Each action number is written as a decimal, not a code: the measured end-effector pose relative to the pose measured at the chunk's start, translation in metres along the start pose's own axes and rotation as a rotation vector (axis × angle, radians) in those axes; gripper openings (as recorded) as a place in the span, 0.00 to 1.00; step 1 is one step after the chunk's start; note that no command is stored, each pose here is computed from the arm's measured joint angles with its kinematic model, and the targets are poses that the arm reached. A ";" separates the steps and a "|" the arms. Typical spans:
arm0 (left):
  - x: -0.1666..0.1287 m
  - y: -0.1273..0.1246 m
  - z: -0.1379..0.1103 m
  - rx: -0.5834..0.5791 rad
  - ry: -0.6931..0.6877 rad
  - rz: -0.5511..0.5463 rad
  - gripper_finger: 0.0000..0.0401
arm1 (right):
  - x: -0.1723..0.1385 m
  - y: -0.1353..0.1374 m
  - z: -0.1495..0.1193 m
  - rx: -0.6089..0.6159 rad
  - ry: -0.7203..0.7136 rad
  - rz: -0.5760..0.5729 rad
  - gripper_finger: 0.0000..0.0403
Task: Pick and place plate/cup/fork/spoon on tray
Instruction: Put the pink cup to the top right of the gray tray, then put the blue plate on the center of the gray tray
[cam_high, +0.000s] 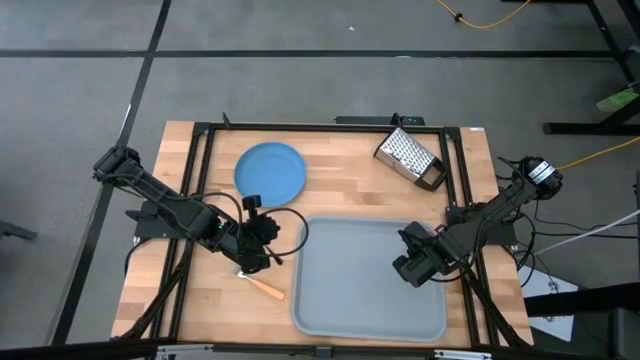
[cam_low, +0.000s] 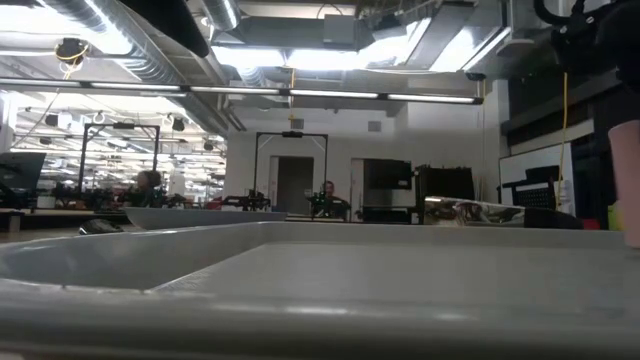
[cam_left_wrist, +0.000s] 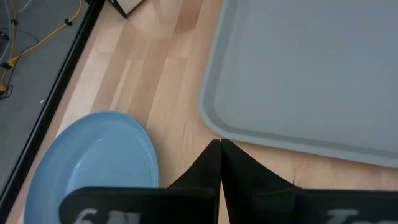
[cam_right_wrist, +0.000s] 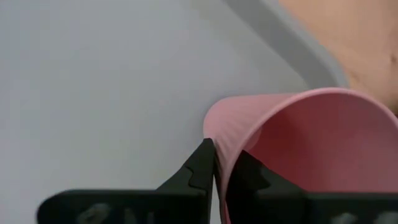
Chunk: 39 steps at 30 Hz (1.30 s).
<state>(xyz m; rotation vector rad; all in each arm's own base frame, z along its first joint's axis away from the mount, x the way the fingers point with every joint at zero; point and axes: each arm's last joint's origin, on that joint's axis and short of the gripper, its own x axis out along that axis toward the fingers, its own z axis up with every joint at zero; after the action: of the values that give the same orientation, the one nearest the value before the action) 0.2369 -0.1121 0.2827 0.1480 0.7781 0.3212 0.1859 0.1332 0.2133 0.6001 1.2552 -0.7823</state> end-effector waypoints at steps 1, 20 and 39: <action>0.000 0.000 0.000 0.000 0.000 0.000 0.00 | 0.000 0.000 0.001 -0.005 -0.018 0.000 0.08; 0.000 0.000 0.000 0.001 0.000 0.000 0.00 | 0.000 0.002 0.000 -0.047 -0.001 0.019 0.27; 0.000 0.000 0.000 0.001 0.001 -0.001 0.00 | -0.072 0.008 0.015 -0.044 0.031 0.039 0.29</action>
<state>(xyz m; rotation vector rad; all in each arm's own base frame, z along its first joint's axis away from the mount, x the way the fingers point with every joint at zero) 0.2368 -0.1122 0.2827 0.1484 0.7788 0.3202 0.1926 0.1395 0.2868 0.6014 1.2825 -0.7140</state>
